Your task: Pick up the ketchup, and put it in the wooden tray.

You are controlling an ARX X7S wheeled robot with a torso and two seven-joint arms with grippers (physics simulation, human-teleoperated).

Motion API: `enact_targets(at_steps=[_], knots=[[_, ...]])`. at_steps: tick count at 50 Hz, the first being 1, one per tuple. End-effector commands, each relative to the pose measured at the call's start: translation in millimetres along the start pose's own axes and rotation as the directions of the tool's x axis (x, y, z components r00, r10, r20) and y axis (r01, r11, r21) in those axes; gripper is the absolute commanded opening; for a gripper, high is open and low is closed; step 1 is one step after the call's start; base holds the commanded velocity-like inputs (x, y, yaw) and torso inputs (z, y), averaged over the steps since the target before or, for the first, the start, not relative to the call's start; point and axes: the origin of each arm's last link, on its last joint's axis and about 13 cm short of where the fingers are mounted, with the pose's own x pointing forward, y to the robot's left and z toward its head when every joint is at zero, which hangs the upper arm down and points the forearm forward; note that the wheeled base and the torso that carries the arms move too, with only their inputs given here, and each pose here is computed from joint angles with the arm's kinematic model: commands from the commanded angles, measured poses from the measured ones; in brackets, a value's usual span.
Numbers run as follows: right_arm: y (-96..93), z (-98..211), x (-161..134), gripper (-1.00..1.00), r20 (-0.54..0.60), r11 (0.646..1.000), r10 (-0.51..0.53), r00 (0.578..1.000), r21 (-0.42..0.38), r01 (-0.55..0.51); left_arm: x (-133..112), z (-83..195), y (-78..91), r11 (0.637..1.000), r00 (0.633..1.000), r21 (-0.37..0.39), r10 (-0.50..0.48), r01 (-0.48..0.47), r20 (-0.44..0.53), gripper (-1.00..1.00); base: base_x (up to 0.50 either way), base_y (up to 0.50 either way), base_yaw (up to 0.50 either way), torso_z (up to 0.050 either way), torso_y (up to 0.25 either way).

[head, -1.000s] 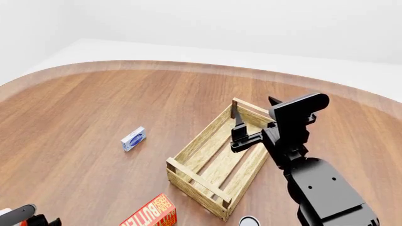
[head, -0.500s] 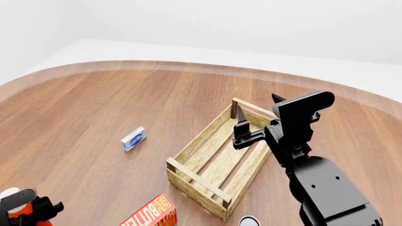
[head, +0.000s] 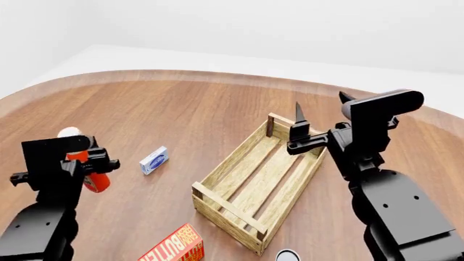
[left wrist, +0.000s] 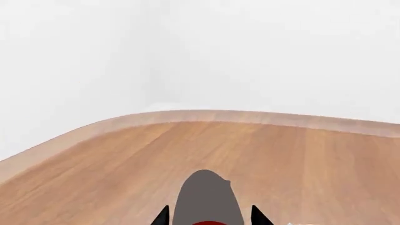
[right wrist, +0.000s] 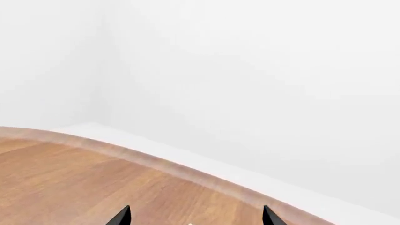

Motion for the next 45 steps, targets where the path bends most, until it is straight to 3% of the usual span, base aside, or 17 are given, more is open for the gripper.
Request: enact_targets(at_steps=[1,7,17,27,45], knots=[[-12.7,10.3,-3.4,1.00,0.006,0.998,-0.059,0.998,-0.018,0.059,39.5,40.9,-47.7,0.977,0.976,0.051,-0.209,0.206,0.067,-1.00,0.00,0.00,0.00,0.000,0.000],[-18.9,13.3,-7.8,1.00,0.010,0.996,-0.092,0.996,-0.009,0.092,55.5,52.6,-73.6,0.956,0.953,0.055,-0.292,0.288,0.080,-1.00,0.00,0.00,0.00,0.000,0.000],[-28.1,14.7,-20.6,1.00,0.012,0.988,-0.155,0.988,0.001,0.155,69.8,71.8,-130.8,0.888,0.881,0.073,-0.460,0.455,0.105,-1.00,0.00,0.00,0.00,0.000,0.001],[-36.9,15.1,-39.7,1.00,-0.006,0.976,-0.220,0.976,-0.006,0.220,79.9,77.1,-180.2,0.829,0.822,0.069,-0.560,0.555,0.102,-1.00,0.00,0.00,0.00,0.000,0.000],[-49.6,17.1,-97.0,1.00,-0.045,0.928,-0.372,0.927,-0.028,0.371,59.1,77.1,-231.8,0.720,0.716,0.054,-0.693,0.692,0.083,-1.00,0.00,0.00,0.00,0.000,0.001]])
